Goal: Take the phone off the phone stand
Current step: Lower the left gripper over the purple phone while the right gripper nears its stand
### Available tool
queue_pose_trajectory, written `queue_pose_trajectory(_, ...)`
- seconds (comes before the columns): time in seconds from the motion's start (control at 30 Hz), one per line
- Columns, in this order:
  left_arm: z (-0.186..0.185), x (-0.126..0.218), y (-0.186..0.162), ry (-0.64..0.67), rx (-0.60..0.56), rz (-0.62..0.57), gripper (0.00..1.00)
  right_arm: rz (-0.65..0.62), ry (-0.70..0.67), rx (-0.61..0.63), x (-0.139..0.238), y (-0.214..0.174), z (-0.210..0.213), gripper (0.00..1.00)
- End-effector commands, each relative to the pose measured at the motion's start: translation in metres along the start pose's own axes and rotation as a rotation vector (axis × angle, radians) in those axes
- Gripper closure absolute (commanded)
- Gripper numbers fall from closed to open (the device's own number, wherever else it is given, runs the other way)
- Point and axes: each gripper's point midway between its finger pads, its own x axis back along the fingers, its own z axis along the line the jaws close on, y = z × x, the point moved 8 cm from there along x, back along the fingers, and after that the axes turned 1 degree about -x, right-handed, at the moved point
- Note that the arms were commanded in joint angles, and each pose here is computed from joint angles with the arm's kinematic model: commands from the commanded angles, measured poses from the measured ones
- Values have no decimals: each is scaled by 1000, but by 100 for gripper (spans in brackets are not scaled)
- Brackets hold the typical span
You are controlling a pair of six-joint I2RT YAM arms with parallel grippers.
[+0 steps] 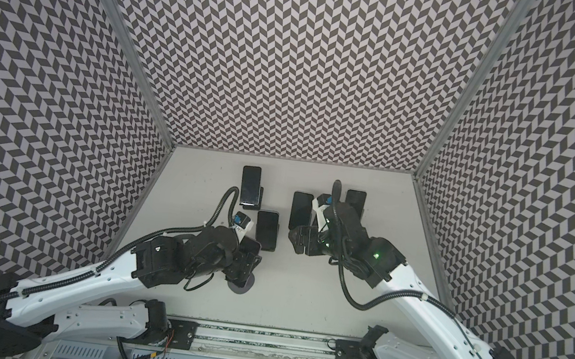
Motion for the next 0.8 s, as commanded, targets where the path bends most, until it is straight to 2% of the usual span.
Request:
queue_pose_trajectory(0.0, 5, -4, -12, 53, 59, 49, 11, -47, 76, -7, 4, 8, 10, 15)
queue_pose_trajectory(0.13, 4, -10, -21, 32, 82, 76, 7, -36, 80, -2, 4, 5, 10, 15)
queue_pose_trajectory(0.23, 4, -14, -25, 27, 81, 97, 0, -31, 81, 2, 4, 3, 9, 15)
queue_pose_trajectory(0.77, 15, -28, -25, 162, 49, 153, 0, -2, 69, 32, -4, 0, 6, 14)
